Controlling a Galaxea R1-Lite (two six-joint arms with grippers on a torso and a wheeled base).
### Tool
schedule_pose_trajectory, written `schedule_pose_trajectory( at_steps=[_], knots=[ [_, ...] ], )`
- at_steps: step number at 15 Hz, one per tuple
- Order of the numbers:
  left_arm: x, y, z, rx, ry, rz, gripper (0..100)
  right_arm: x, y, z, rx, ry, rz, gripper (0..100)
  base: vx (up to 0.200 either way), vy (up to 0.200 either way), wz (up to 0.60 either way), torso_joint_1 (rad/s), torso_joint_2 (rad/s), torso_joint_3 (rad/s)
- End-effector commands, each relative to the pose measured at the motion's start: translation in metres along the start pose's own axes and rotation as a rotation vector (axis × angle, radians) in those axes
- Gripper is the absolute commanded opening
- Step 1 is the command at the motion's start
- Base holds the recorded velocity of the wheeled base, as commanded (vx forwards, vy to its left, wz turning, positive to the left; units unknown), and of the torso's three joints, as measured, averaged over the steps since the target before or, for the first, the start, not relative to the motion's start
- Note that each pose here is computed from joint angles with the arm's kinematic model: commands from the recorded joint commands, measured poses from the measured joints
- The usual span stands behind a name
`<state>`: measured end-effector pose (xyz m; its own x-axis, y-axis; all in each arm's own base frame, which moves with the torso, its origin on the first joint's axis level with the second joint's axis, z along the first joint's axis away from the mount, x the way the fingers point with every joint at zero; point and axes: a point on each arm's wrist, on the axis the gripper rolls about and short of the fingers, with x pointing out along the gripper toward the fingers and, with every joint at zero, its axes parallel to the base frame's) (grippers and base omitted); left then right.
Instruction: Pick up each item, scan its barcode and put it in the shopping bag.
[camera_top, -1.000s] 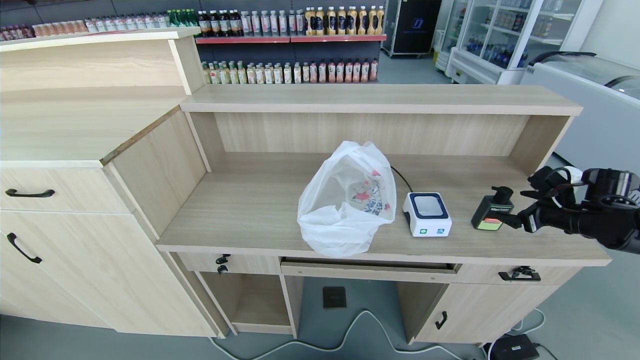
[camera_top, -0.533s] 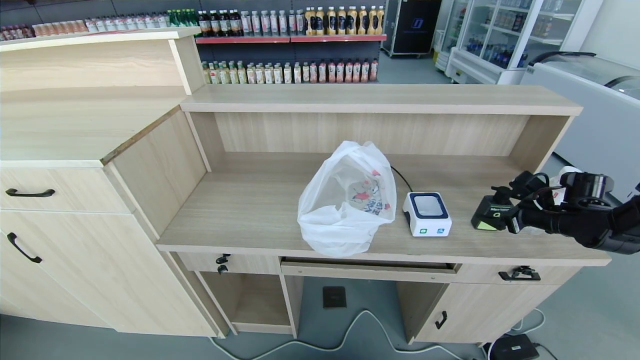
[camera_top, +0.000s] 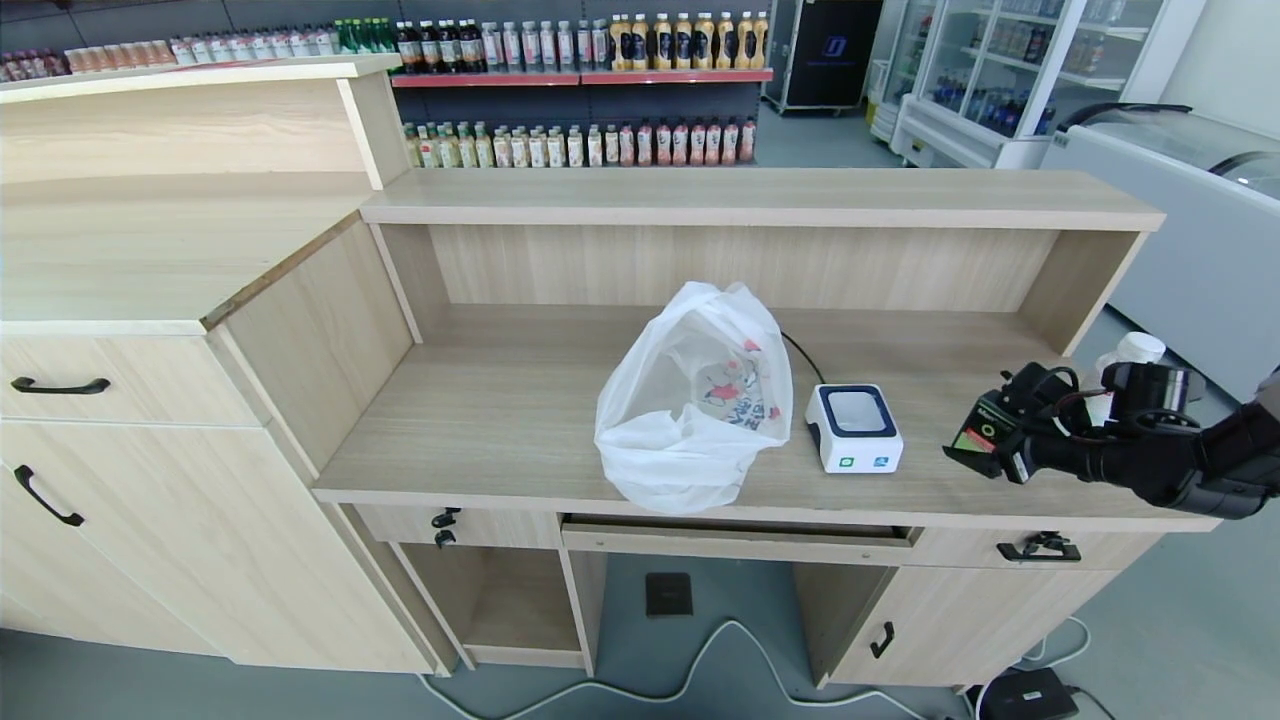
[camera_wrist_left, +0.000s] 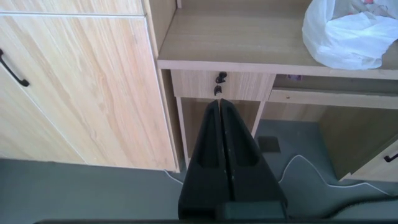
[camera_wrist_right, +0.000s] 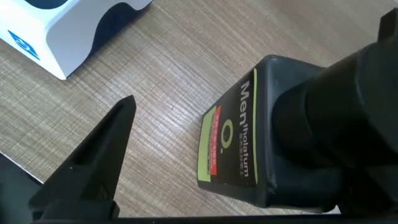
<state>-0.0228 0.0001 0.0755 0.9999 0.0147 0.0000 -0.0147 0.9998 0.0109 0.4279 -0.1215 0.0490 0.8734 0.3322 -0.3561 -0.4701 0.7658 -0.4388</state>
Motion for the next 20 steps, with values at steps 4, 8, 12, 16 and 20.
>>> schedule_pose_trajectory(
  at_steps=[4,8,12,16,20],
  knots=[
    [0.000,0.000,0.000,0.000,0.000,0.001,0,-0.001,-0.001,-0.001,-0.004,0.005,-0.005,100,0.000,0.000,0.00,0.000,0.00,0.000],
    [0.000,0.000,0.000,0.000,0.000,0.001,0,-0.003,0.001,-0.004,-0.002,0.014,0.000,100,0.000,0.000,0.00,0.000,0.00,0.000],
    [0.000,0.000,0.000,0.000,0.000,0.001,0,-0.002,0.002,-0.004,-0.002,0.011,0.008,0,0.000,0.000,0.00,0.000,0.00,0.000],
    [0.000,0.000,0.000,0.000,0.000,0.001,0,-0.004,0.000,0.000,-0.042,0.013,-0.014,0,0.000,0.000,0.00,0.000,0.00,0.000],
    [0.000,0.000,0.000,0.000,0.000,0.001,0,-0.014,-0.004,0.012,-0.132,-0.020,-0.042,0,0.000,0.000,0.00,0.000,0.00,0.000]
  ],
)
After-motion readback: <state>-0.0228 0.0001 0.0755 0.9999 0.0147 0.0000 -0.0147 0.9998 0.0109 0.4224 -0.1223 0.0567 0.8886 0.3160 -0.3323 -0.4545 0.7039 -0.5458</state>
